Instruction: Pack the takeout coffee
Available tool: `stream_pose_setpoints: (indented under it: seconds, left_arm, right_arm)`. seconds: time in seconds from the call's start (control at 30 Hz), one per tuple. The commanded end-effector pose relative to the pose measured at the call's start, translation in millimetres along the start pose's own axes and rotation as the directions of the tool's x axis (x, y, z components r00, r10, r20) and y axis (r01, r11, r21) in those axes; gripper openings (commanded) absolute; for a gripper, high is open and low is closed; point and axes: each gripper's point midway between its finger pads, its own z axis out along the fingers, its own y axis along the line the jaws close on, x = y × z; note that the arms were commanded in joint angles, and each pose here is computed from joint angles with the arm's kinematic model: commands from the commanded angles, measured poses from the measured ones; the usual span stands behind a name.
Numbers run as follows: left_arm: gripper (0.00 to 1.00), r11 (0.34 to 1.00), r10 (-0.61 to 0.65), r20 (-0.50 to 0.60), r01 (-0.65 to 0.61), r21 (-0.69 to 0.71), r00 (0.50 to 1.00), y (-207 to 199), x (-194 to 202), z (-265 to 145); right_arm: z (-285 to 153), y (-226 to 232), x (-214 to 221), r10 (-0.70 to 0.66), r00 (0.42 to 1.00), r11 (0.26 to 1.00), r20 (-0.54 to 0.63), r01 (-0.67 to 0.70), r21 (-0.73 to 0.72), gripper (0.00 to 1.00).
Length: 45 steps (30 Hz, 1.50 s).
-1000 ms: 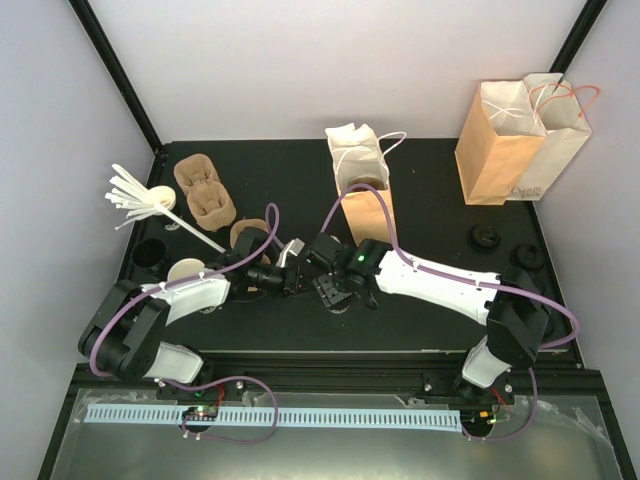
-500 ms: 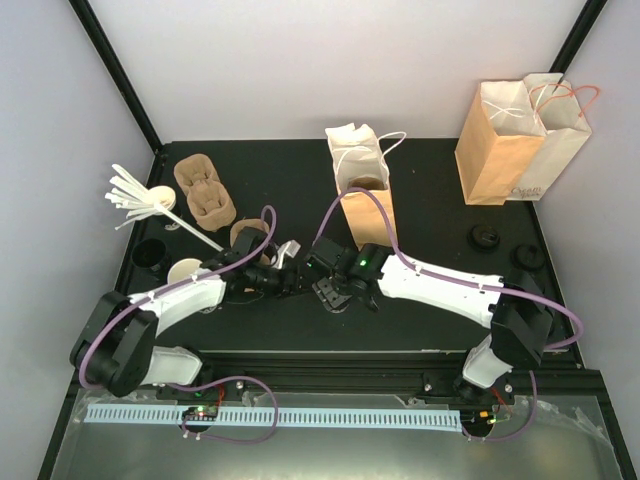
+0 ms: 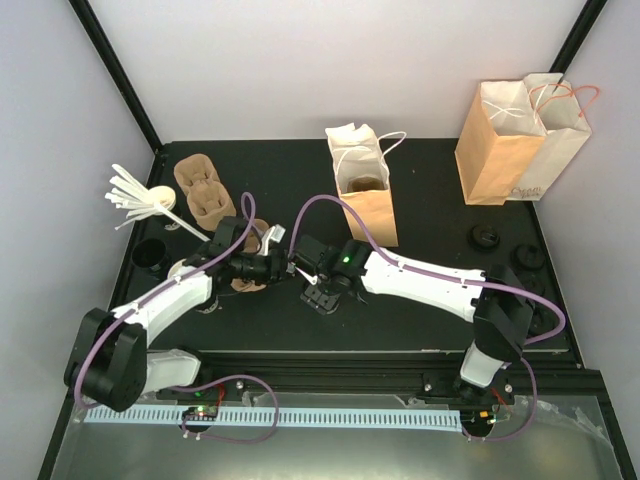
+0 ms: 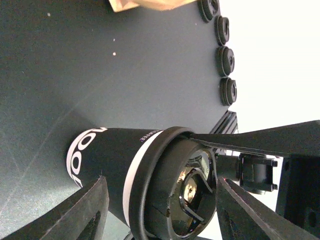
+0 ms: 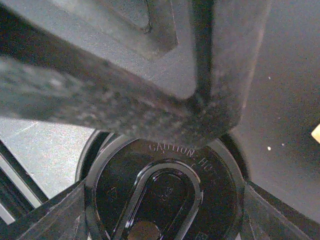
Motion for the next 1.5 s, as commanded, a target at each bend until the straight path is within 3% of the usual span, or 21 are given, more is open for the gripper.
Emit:
stream_pose_setpoints:
  seconds: [0.0, 0.37, 0.77, 1.0, 1.47]
  left_arm:
    - [0.62, 0.999, 0.016, -0.052, -0.014, 0.048, 0.999, -3, 3, 6]
    - [0.63, 0.997, 0.044, -0.164, -0.034, 0.064, 0.985, -7, 19, 38]
    - [0.59, 0.982, 0.053, -0.272, -0.100, -0.161, 0.961, 24, 36, 57]
    - [0.58, 0.973, 0.055, -0.259, -0.110, -0.201, 0.964, 28, 33, 55]
    - [0.66, 0.989, 0.091, -0.190, -0.112, -0.101, 0.978, -15, 13, 48]
  right_arm:
    - [1, 1, 12, -0.074, 0.995, 0.997, -0.068, 0.075, 0.013, 0.77]
    - [-12, -1, -2, -0.030, 0.999, 1.000, 0.038, 0.030, 0.009, 0.77]
    - [-30, -8, -7, 0.110, 0.966, 0.994, 0.232, -0.112, -0.003, 0.91]
    - [-53, -17, -4, 0.163, 0.942, 0.985, 0.294, -0.171, -0.001, 0.92]
    - [-67, -13, 35, 0.409, 0.879, 0.913, 0.246, -0.393, -0.114, 0.91]
